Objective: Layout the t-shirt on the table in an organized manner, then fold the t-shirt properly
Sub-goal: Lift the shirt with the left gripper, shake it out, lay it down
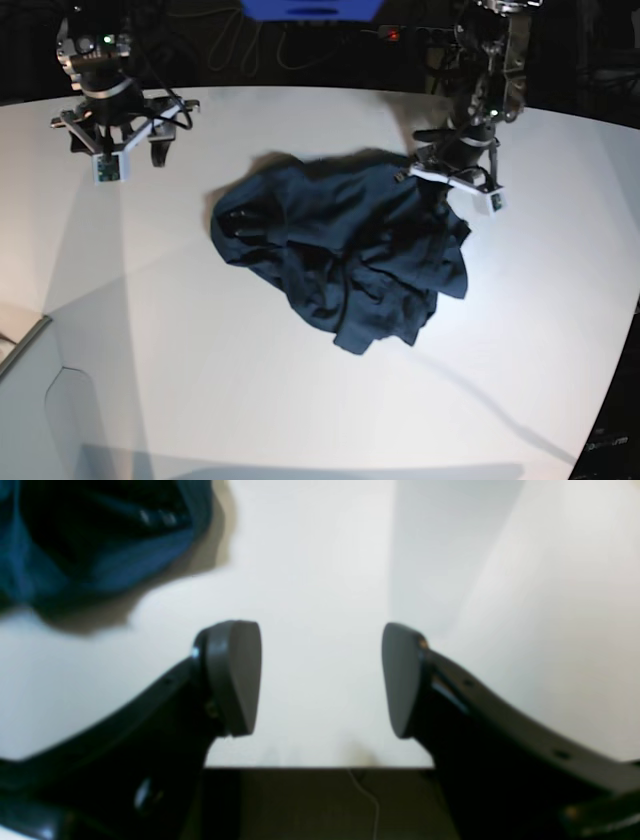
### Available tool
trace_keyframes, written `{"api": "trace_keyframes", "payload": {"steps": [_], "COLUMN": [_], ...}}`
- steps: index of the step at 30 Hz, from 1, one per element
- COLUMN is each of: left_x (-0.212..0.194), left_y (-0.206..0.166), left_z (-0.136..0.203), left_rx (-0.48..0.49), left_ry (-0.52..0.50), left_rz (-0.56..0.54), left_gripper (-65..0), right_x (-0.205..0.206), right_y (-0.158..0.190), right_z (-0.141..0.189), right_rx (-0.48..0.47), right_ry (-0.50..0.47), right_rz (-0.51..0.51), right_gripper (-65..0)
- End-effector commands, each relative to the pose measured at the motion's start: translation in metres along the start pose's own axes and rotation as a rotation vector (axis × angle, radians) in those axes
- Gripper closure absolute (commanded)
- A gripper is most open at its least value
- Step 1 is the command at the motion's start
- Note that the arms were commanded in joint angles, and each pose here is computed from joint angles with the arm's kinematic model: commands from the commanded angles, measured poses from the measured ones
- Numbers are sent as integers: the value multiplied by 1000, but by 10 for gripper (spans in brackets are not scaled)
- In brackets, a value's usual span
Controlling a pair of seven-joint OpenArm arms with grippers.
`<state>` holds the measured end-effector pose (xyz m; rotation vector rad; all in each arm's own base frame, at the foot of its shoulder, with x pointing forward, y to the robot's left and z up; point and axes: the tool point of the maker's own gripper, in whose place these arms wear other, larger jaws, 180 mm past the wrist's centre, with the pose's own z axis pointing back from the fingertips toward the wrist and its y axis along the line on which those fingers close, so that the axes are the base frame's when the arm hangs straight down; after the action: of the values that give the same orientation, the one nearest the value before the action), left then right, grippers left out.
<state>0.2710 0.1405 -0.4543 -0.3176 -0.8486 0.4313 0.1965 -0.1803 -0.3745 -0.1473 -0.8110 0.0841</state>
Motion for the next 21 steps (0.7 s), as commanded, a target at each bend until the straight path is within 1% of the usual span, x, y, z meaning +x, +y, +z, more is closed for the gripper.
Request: {"api": "trace_keyframes", "payload": {"steps": [1,5,8,12,14,18,21], "left_x": [28,68,102,157,182,222,245], "left_y": [1,2,3,-9,-23,-54,-88], "left_z": [8,41,69,105,116,124,123], "left_rx": [-5,-6,-21,-60,-97,-179,-271], "left_ry": [-89,-217,-321,-483,-559,-668,-718], "left_rz": [-3,-1,33,45,36,30,22], "left_gripper": [0,0,0,0,0,0,0], "right_x": [10,12,12,14,19,19,20], "right_y": [-3,-3,-3,-3,-4,-4,-5], "right_z": [3,2,2,1,0,0,0], "right_rx": [-6,-7,-7,-8,-9,-9,-14], "right_ry": [-41,-45,-45,-51,-62,-63,-65], "right_rz": [8,8,8,7,6,6,5], "right_gripper": [-381,-381,-381,-381,-381,-381,-381]}}
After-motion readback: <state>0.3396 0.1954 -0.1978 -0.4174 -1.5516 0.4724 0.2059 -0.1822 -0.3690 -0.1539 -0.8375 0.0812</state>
